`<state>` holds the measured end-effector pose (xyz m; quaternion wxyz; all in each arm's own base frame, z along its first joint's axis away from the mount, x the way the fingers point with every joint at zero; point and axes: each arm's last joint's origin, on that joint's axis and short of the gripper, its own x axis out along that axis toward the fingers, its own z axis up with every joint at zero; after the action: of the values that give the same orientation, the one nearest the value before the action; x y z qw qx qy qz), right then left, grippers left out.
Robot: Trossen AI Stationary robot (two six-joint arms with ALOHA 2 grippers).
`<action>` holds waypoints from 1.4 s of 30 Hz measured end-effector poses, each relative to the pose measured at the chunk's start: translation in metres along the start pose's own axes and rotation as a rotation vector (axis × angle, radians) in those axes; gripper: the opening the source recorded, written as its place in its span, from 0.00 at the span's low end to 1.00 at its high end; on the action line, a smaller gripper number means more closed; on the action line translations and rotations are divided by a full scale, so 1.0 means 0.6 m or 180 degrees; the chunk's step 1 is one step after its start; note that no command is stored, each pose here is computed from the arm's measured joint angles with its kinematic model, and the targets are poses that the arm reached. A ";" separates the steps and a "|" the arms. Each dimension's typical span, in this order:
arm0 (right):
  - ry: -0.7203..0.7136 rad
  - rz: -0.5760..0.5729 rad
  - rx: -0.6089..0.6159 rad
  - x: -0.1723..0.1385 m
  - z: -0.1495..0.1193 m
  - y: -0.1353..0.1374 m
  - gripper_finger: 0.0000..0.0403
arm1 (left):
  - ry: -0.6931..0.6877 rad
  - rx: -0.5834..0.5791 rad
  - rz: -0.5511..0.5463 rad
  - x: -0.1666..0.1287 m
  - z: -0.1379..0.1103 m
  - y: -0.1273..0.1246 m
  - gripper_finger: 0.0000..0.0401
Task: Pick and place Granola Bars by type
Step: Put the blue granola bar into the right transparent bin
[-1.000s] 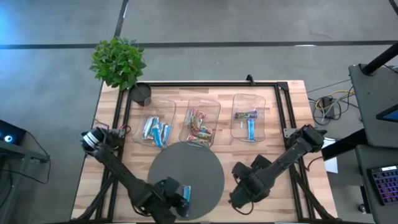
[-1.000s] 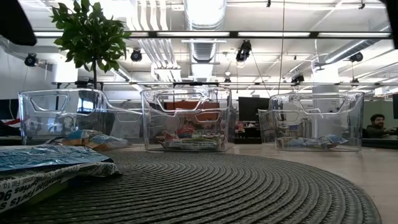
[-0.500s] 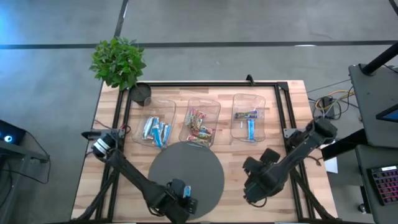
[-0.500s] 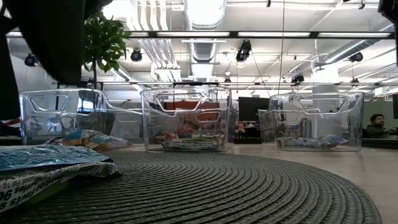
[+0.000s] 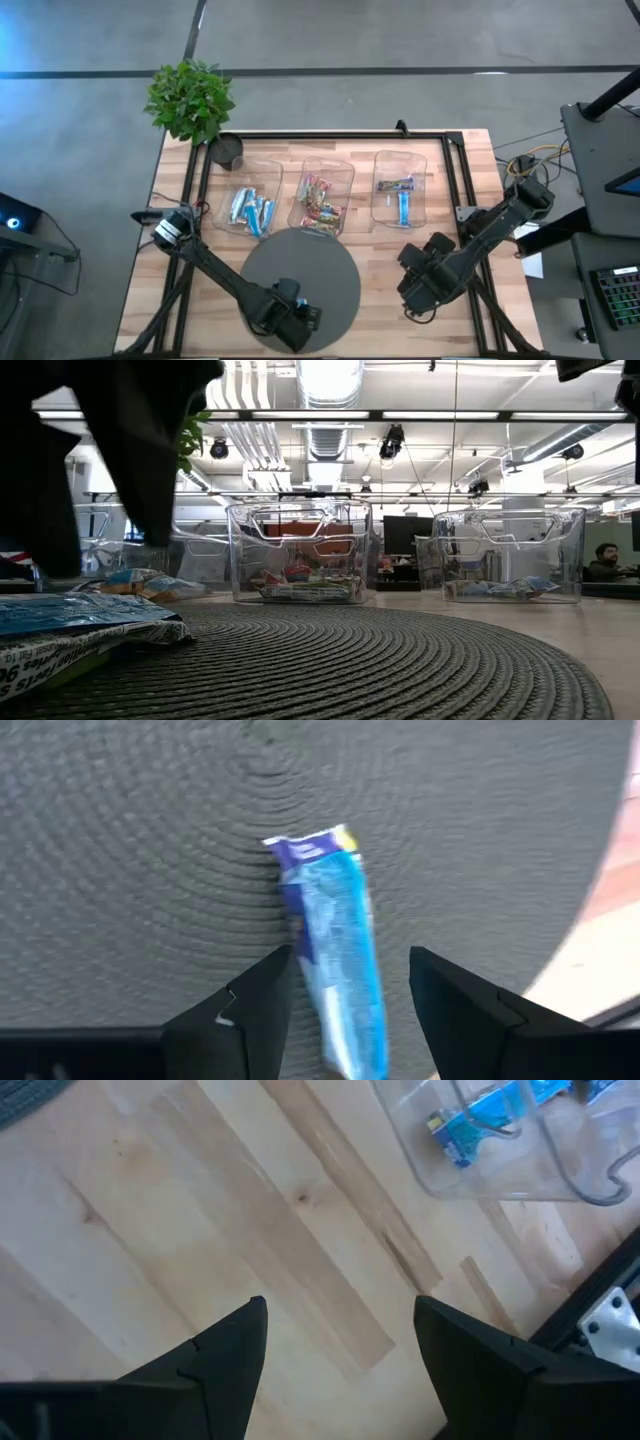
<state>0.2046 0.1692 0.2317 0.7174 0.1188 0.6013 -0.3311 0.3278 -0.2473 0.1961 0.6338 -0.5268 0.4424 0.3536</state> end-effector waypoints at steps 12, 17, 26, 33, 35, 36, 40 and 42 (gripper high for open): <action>-0.0050 -0.0066 -0.0032 0.009 -0.003 -0.006 0.60 | 0.0083 -0.0055 -0.0030 0.016 0.008 0.001 0.45; -0.0046 -0.0086 -0.0024 0.013 -0.004 -0.008 0.60 | 0.0072 -0.0065 -0.0022 0.018 0.011 0.001 0.45; -0.0047 -0.0086 -0.0001 0.015 -0.005 -0.009 0.60 | 0.0046 -0.0104 0.0113 0.033 0.015 0.018 0.45; -0.0061 -0.0071 0.0006 0.015 -0.004 -0.008 0.60 | 0.0040 -0.0145 0.0150 0.040 0.021 0.021 0.45; -0.0062 -0.0065 0.0007 0.015 -0.004 -0.008 0.60 | 0.0099 -0.0184 0.0016 0.038 0.018 0.013 0.45; -0.0063 -0.0061 0.0009 0.015 -0.004 -0.007 0.60 | 0.0109 -0.0174 -0.0126 0.034 0.015 0.003 0.45; -0.0065 -0.0047 0.0014 0.015 -0.004 -0.007 0.60 | -0.0033 -0.0092 -0.0326 0.015 0.015 -0.014 0.45; -0.0066 -0.0043 0.0016 0.015 -0.004 -0.006 0.60 | -0.0044 -0.0067 -0.0148 0.025 0.020 -0.006 0.45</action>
<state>0.2008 0.1647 0.2238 0.7211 0.1131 0.5938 -0.3386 0.3389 -0.2368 0.1839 0.6393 -0.5411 0.4219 0.3471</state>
